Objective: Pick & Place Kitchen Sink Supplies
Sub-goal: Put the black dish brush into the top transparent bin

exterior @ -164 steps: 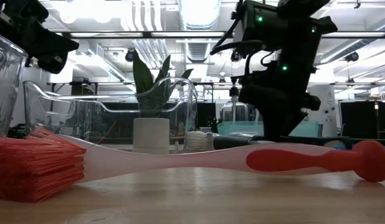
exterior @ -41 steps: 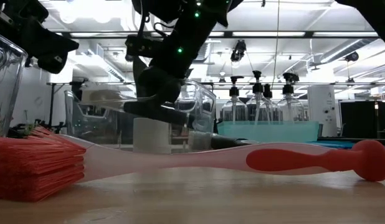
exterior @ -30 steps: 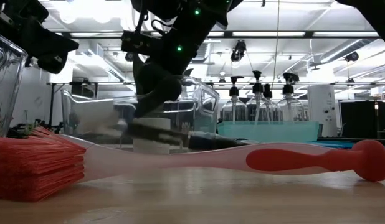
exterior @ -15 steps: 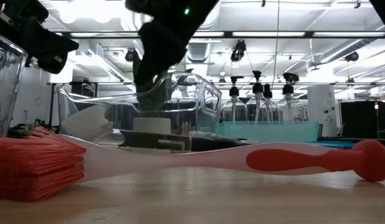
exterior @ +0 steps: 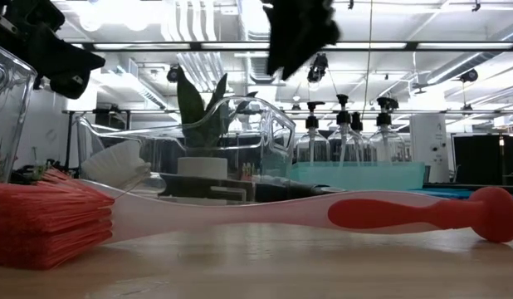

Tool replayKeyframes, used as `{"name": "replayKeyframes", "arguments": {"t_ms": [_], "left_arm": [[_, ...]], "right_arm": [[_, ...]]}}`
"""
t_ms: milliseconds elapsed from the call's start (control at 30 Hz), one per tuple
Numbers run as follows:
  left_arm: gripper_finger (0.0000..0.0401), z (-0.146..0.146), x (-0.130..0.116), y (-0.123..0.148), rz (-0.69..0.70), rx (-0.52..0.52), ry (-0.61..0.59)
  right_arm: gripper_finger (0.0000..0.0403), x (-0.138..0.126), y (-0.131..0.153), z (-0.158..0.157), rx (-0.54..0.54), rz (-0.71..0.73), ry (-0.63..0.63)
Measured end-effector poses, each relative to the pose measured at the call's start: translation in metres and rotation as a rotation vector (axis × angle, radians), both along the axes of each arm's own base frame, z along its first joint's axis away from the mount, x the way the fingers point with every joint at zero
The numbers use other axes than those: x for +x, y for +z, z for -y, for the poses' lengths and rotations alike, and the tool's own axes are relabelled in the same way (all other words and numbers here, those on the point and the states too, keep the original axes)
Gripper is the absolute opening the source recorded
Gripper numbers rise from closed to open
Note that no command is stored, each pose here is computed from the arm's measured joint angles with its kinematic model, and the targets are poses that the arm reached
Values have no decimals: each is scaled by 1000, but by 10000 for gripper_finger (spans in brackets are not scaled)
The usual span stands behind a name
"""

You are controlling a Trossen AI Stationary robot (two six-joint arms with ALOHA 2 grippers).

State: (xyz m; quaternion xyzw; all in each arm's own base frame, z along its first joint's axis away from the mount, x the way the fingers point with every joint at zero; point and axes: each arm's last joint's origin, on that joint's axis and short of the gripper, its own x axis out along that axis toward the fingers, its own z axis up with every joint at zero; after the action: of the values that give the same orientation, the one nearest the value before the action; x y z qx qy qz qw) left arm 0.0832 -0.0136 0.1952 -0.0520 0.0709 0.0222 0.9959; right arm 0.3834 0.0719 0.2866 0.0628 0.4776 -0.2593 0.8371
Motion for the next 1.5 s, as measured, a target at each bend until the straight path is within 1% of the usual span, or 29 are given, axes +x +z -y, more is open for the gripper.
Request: {"name": "replayKeyframes", "arguments": {"t_ms": [67, 167, 200, 333, 467, 633, 967, 1067, 1200, 1333, 1433, 1500], "left_arm": [[0, 0, 0, 0, -2, 1, 0], [0, 0, 0, -1, -6, 1, 0], [0, 0, 0, -1, -7, 2, -1], [0, 0, 0, -1, -8, 2, -1], [0, 0, 0, -1, -8, 2, 0], [0, 0, 0, -1, -9, 2, -1], [0, 0, 0, -1, -9, 3, -1], [0, 0, 0, -1, -9, 2, -1], [0, 0, 0, -1, -9, 2, -1], [0, 0, 0, -1, -9, 2, -1], [0, 0, 0, -1, -9, 2, -1], [0, 0, 0, -1, -9, 3, -1]], "right_arm": [[210, -7, -3, -2, 41, -14, -51], [208, -13, -13, -7, 158, -44, -87], [206, -15, -17, -8, 183, -60, -92], [195, -21, -34, -12, 195, -103, -133], [183, -17, -48, -11, 211, -78, -144], [168, -13, -60, 0, 201, -94, -158], [143, -2, -74, 23, 180, -10, -125], [136, -3, -78, 33, 136, -14, -149], [128, -5, -83, 45, 108, -36, -168], [128, -5, -88, 47, 17, -3, -179], [134, -2, -88, 47, -9, 19, -152], [137, -4, -89, 48, -20, -1, -144]]}}
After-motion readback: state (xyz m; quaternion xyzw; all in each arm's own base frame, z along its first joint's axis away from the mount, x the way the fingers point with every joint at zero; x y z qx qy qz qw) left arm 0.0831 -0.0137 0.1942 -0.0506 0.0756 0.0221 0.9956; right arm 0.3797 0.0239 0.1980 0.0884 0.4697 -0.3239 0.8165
